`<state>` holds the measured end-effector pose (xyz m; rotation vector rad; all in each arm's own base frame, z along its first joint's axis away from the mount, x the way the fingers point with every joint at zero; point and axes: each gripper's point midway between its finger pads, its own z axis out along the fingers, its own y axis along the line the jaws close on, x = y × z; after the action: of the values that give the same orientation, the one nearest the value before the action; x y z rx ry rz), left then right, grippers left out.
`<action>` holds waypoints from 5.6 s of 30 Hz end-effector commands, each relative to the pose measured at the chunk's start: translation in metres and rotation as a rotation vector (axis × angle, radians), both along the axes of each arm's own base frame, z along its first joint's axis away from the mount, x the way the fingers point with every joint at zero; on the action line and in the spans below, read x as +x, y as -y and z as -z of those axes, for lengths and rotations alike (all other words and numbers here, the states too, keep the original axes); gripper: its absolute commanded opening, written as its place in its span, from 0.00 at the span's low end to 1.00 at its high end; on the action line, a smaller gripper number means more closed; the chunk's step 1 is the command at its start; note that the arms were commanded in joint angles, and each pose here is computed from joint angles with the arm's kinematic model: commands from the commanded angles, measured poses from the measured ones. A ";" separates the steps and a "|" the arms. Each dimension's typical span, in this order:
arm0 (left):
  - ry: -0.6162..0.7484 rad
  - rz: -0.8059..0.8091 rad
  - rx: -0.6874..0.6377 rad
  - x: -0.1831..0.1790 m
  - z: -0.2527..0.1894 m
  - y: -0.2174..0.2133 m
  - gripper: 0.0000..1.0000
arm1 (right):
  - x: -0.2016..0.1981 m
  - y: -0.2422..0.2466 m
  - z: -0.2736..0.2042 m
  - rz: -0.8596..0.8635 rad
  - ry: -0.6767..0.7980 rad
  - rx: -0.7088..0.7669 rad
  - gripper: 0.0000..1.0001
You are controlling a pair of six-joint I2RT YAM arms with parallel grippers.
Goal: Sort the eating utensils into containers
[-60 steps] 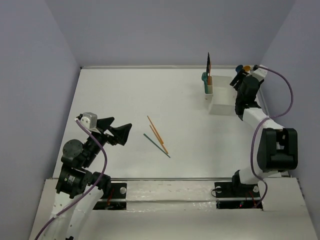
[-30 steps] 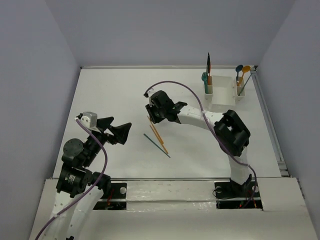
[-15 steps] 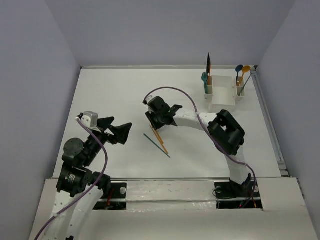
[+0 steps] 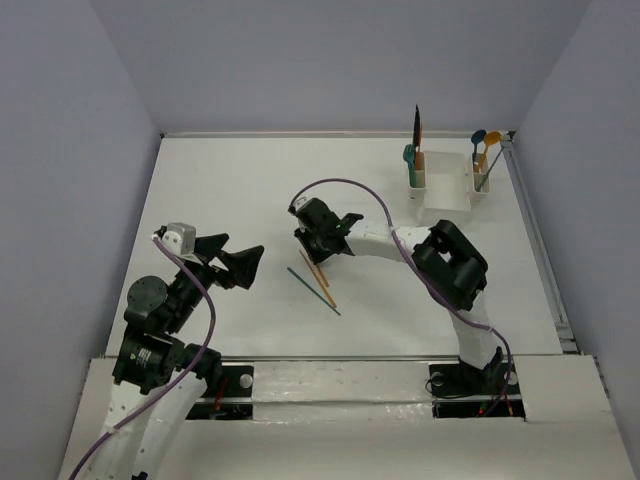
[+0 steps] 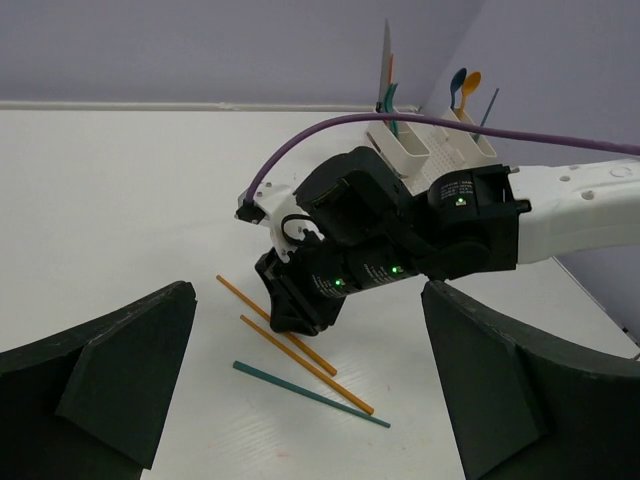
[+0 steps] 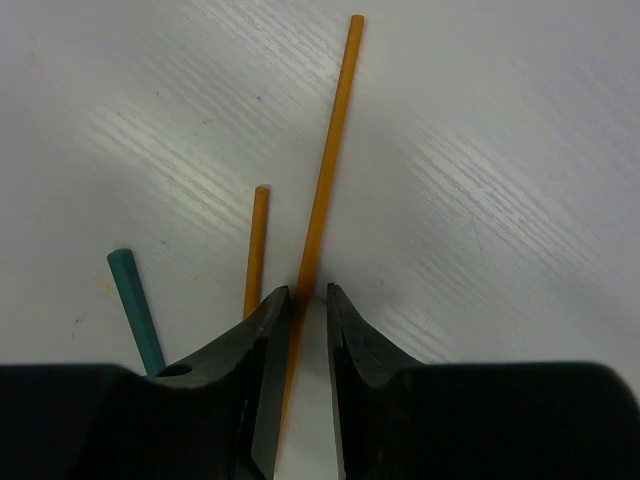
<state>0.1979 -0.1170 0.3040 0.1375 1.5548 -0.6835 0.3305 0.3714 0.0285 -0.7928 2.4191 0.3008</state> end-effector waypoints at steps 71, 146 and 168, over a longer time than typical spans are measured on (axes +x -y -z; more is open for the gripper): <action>0.095 0.067 -0.028 -0.017 -0.022 0.009 0.99 | 0.155 0.474 -0.291 1.156 1.171 0.277 0.00; 0.026 -0.146 -0.024 0.014 -0.011 -0.024 0.99 | -0.026 0.013 -0.069 0.046 0.149 0.159 0.75; 0.064 -0.097 -0.031 0.003 -0.017 -0.018 0.99 | -0.055 0.016 0.006 0.013 -0.016 -0.103 0.38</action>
<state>0.2041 -0.0974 0.3084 0.0478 1.5293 -0.6052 0.2732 0.3563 0.0250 -0.8236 2.4531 0.2242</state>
